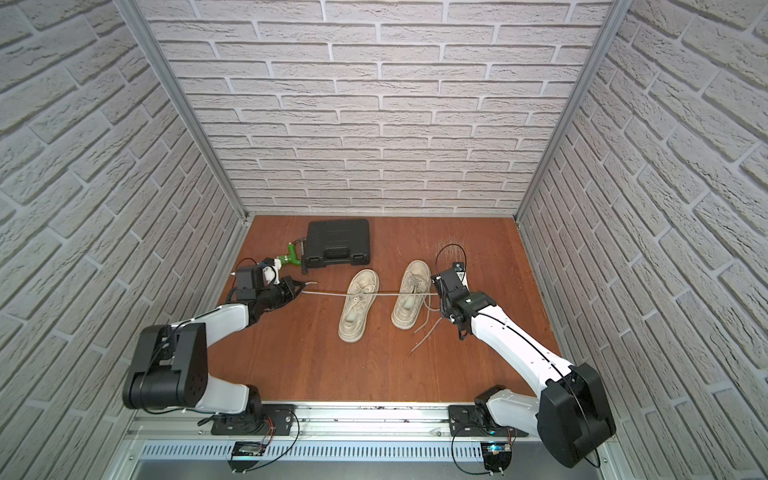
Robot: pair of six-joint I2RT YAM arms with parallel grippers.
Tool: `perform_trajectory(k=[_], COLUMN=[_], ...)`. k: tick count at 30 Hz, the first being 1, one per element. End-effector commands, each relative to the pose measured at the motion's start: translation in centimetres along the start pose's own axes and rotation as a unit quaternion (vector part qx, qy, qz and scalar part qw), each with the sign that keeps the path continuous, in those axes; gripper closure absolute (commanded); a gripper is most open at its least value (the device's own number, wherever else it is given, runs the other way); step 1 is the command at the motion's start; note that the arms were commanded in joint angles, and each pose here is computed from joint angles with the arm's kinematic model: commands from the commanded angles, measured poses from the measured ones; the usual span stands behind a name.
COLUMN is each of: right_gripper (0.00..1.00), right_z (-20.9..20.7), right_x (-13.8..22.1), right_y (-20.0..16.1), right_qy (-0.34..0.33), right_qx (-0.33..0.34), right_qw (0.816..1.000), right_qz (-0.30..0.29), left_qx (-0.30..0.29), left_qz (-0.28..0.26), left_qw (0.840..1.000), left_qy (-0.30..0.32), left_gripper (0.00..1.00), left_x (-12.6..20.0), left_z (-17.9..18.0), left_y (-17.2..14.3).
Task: Tie the shoes
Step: Tie the shoelace on the shoe.
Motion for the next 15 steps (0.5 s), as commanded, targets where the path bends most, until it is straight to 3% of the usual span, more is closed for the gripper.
perform_trajectory(k=[1, 6, 10, 15], right_gripper=[0.97, 0.97, 0.97, 0.97], right_z=[1.5, 5.5, 9.5, 14.0], right_x=[1.6, 4.7, 6.8, 6.4], right_y=[2.5, 5.4, 7.6, 10.2], right_qy=[0.084, 0.176, 0.189, 0.184], right_qx=[0.026, 0.094, 0.151, 0.191], right_qw=[0.995, 0.974, 0.963, 0.957], right_qz=[-0.051, -0.104, -0.122, -0.119], left_qx=[-0.038, -0.106, -0.163, -0.219], left_qz=[-0.003, -0.001, -0.008, -0.015], left_qw=[0.999, 0.994, 0.986, 0.975], left_qy=[-0.026, -0.039, -0.031, -0.021], left_gripper=[1.0, 1.0, 1.0, 1.0], left_x=[0.2, 0.9, 1.8, 2.9], left_z=[-1.1, -4.5, -6.9, -9.3], left_y=[0.2, -0.4, -1.0, -1.7])
Point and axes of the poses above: each gripper's point midway between its finger pads, its own x axis back along the fingers, its own z axis along the line the jaws close on, y = z × x, the point moved 6 cm from there along x, back along the fingers, and after that the axes turned 11 degrees about x, right-handed, at the moved point
